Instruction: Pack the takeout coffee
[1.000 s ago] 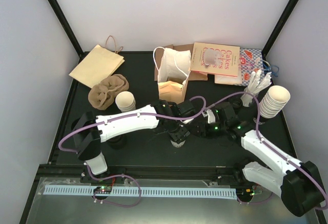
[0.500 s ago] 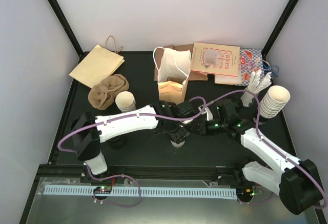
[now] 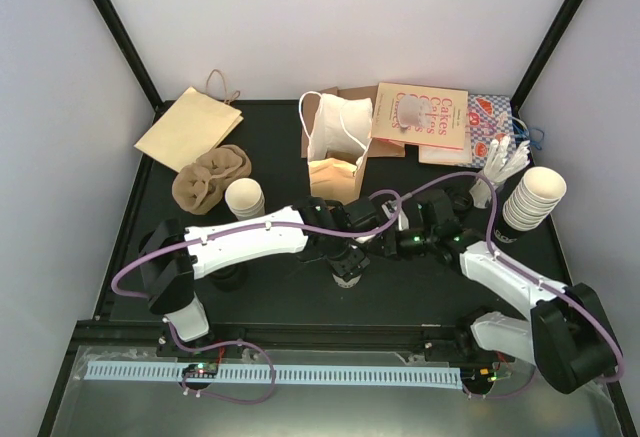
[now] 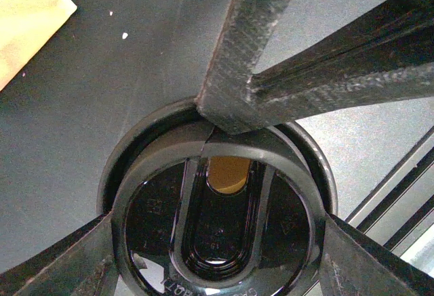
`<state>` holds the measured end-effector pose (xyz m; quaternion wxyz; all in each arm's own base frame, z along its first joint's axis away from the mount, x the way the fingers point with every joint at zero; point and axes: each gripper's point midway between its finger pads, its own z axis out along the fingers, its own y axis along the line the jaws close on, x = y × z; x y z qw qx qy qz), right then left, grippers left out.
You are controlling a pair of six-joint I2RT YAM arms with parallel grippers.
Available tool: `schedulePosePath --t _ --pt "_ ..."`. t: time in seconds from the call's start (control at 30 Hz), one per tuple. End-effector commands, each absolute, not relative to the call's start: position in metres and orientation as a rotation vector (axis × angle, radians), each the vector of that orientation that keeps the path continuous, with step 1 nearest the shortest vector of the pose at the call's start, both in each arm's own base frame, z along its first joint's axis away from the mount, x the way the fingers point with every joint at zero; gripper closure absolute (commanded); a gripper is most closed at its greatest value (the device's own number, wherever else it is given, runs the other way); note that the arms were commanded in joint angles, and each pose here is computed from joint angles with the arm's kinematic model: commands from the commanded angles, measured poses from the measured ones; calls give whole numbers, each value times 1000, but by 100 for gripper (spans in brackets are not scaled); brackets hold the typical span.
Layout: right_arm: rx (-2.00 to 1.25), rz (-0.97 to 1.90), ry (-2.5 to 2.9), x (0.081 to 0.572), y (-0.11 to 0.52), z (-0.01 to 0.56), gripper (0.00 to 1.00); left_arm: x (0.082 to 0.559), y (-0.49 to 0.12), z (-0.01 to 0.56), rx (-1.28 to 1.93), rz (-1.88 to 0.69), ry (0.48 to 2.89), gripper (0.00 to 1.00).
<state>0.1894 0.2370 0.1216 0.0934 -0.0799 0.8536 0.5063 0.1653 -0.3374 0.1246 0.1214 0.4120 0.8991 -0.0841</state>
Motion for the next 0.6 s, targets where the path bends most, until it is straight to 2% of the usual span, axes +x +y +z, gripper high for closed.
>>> schedulePosePath --t 0.0,0.33,0.57 --pt "-183 1447 2608 186 232 95 99 145 -334 104 1299 -257 2679 39" --pt "-224 1572 2605 189 247 97 99 144 -337 101 1309 -257 2670 39" --pt "-228 1530 2628 191 248 93 99 146 -335 101 1300 -231 2675 40"
